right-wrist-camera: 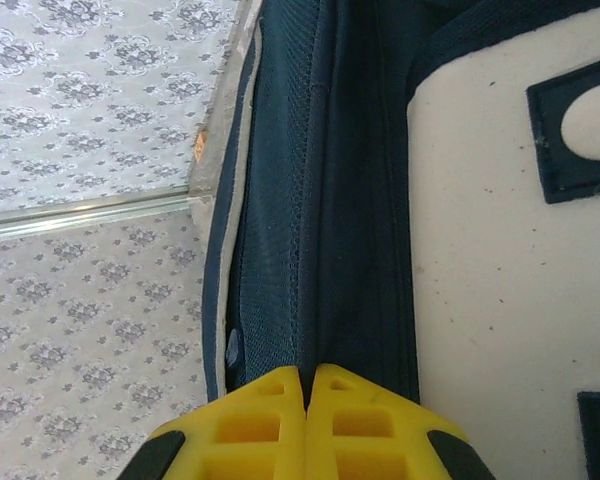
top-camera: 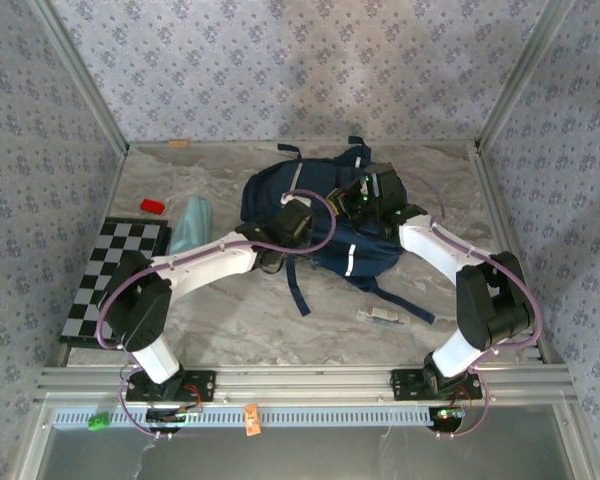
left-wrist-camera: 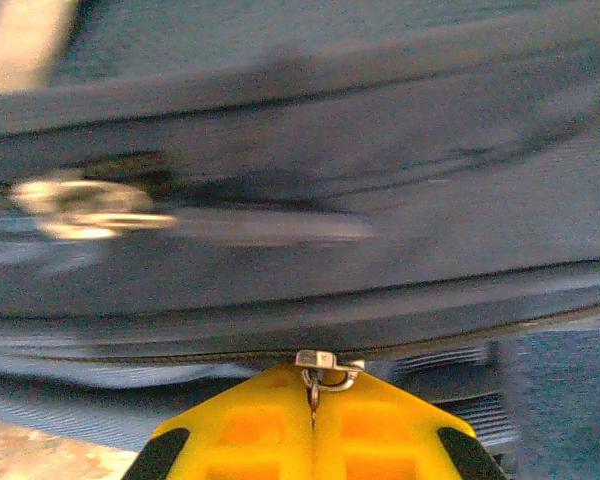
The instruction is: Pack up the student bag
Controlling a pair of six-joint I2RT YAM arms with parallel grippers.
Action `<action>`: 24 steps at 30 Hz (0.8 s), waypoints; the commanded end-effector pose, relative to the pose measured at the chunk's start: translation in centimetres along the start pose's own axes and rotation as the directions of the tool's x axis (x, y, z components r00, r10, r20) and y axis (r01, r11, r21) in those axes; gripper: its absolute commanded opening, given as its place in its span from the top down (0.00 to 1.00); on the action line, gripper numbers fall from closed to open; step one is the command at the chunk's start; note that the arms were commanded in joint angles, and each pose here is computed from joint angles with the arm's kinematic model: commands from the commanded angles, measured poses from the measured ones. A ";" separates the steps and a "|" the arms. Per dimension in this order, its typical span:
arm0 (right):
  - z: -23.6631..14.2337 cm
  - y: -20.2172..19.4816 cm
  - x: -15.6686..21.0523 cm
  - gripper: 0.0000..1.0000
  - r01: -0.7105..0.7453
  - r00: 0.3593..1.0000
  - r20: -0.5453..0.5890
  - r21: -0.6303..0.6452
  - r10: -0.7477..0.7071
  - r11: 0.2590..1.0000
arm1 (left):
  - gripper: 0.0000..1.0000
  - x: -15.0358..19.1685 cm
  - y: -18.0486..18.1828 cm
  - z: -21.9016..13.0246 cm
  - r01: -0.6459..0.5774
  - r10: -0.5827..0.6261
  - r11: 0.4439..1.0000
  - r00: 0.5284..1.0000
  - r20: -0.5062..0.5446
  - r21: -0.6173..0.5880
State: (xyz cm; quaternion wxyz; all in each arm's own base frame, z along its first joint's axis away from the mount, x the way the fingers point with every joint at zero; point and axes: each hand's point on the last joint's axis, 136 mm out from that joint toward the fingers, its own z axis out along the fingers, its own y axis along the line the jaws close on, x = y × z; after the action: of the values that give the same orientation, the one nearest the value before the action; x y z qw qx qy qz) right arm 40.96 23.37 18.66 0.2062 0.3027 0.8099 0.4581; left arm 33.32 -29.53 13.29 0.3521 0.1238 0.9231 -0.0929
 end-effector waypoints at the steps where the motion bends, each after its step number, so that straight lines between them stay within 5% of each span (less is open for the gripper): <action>1: -2.0 2.7 -0.6 1.00 0.077 0.997 0.030 -0.072 -0.075 0.994 | 1.00 1.4 4.5 -0.6 -0.014 0.009 0.995 0.998 -0.054 -0.098; 5: -2.2 2.6 0.6 1.00 0.156 0.988 0.003 -0.047 -0.156 0.987 | 1.00 0.1 5.5 -1.5 0.050 -0.050 0.992 0.999 0.003 -0.120; 8: -2.7 2.2 2.2 1.00 0.232 0.972 -0.045 -0.020 -0.232 0.973 | 1.00 -0.8 3.9 -1.6 0.085 -0.084 0.996 0.996 0.035 -0.029; 15: -6.4 -1.4 6.9 0.61 0.415 0.904 -0.154 0.097 -0.399 0.904 | 1.00 -1.4 3.5 -1.2 0.069 -0.068 0.997 0.997 0.038 -0.030; 20: -6.2 -5.9 11.0 0.63 0.420 0.895 -0.223 0.124 -0.387 0.899 | 1.00 -1.3 3.5 -1.4 0.075 -0.074 0.997 0.997 0.035 -0.024; 24: -5.6 -9.0 9.7 0.69 0.389 0.914 -0.196 0.171 -0.356 0.905 | 1.00 -1.0 3.9 -1.6 0.073 -0.072 0.996 0.997 0.016 -0.053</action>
State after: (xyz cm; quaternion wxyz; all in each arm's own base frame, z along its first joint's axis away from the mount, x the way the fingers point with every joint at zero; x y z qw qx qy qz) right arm 27.19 24.58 15.16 0.1849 0.1038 0.9034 0.3728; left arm 33.53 -25.73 13.00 0.3434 0.0949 0.9307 -0.0833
